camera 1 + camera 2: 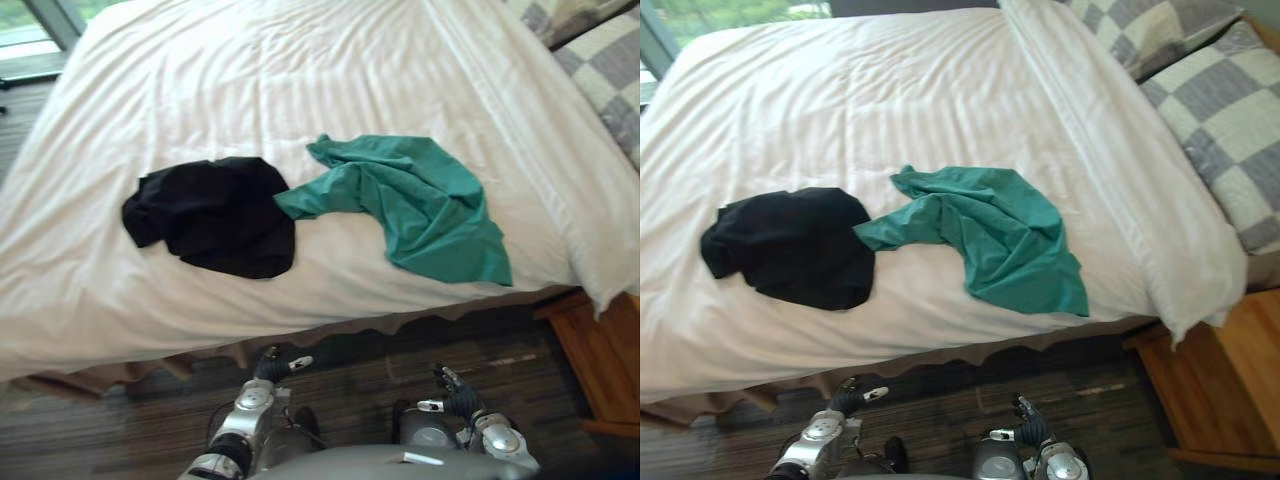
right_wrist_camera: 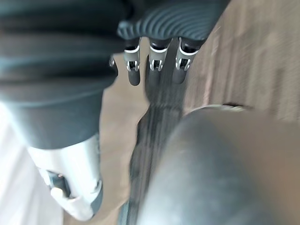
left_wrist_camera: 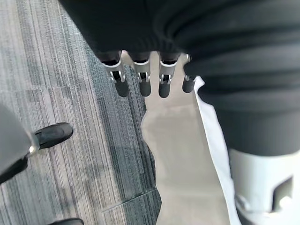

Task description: Tidy the bed and pick cloth on bed and put in laundry

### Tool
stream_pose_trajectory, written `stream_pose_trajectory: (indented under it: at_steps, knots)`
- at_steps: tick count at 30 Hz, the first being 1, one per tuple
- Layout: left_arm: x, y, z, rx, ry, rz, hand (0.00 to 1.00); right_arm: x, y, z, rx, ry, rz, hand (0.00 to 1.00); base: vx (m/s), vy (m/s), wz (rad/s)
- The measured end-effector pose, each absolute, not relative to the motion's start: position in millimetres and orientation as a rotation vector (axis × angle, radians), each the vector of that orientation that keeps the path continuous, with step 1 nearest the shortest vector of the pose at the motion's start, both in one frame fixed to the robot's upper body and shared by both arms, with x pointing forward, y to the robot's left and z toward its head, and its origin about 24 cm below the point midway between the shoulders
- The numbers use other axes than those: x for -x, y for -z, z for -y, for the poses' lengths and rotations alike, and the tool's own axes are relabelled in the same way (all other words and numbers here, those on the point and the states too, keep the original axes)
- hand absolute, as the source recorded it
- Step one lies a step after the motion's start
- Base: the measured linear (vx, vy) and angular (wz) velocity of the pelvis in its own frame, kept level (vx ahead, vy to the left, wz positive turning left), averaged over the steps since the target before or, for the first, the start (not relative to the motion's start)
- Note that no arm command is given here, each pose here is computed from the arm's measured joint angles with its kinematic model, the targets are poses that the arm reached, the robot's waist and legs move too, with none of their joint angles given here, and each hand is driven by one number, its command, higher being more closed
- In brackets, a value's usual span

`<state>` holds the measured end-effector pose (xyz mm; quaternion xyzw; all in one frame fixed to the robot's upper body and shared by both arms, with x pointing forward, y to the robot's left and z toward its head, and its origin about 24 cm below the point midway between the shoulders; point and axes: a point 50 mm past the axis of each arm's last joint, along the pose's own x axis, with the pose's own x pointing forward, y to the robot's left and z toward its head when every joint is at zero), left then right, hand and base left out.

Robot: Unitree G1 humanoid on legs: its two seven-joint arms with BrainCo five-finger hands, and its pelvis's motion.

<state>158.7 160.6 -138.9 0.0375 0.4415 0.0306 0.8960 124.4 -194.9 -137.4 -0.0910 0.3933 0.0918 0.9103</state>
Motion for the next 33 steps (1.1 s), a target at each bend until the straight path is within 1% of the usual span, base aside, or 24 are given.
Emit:
stream_pose_trajectory:
  at_steps: [1, 3, 5, 8, 11, 14, 17, 19, 20, 22, 23, 25, 26, 29, 33]
  knots:
    - [-154, 141, -160, -0.073, -0.072, -0.926, 0.0, -124, 138, 195, 0.187, -0.199, -0.819, 0.0, -0.08, -0.027, 0.0]
    - [-150, 142, -160, -0.072, -0.099, -0.929, 0.0, -138, 135, 195, 0.207, -0.238, -0.812, 0.0, -0.13, -0.015, -0.18]
    - [-157, 137, -163, -0.053, -0.145, -0.877, 0.0, -168, 127, 190, 0.244, -0.266, -0.777, 0.0, -0.19, -0.031, -0.2]
    - [-167, 129, -164, -0.019, -0.182, -0.803, 0.0, -186, 118, 194, 0.229, -0.212, -0.737, 0.0, -0.18, -0.018, 0.15]
    - [-166, 126, -173, 0.0, -0.228, -0.761, 0.0, -180, 120, 193, 0.122, -0.121, -0.73, 0.0, -0.07, -0.034, 0.47]
    - [-160, 128, -177, 0.018, -0.257, -0.772, 0.0, -172, 123, 191, 0.03, -0.065, -0.729, 0.0, 0.02, -0.084, 0.38]
    - [-158, 129, -172, 0.043, -0.259, -0.778, 0.0, -167, 123, 203, 0.037, -0.035, -0.743, 0.0, 0.02, 0.031, 0.35]
    - [-155, 132, -163, 0.068, -0.246, -0.793, 0.0, -163, 125, 213, 0.058, -0.038, -0.765, 0.0, 0.08, 0.348, 0.08]
    - [-154, 133, -163, 0.066, -0.246, -0.799, 0.0, -162, 126, 213, 0.054, -0.036, -0.774, 0.0, 0.09, 0.47, -0.07]
    - [-158, 130, -178, 0.019, -0.258, -0.788, 0.0, -158, 133, 196, 0.038, -0.082, -0.801, 0.0, 0.07, 0.438, -0.25]
    - [-156, 131, -182, 0.007, -0.261, -0.798, 0.0, -157, 134, 186, 0.018, -0.102, -0.795, 0.0, 0.09, 0.368, -0.47]
    - [-154, 132, -185, -0.009, -0.266, -0.819, 0.0, -158, 134, 178, 0.05, -0.165, -0.779, 0.0, 0.04, 0.278, -0.52]
    - [-153, 133, -183, -0.009, -0.263, -0.824, 0.0, -158, 133, 176, 0.068, -0.191, -0.77, 0.0, 0.06, 0.276, -0.57]
    - [-151, 134, -187, -0.044, -0.25, -0.845, 0.0, -161, 130, 154, 0.125, -0.308, -0.724, 0.0, 0.1, 0.224, -0.34]
    - [-154, 137, -177, -0.063, -0.154, -0.892, 0.0, -158, 127, 144, 0.124, -0.336, -0.691, 0.0, 0.02, 0.081, 0.06]
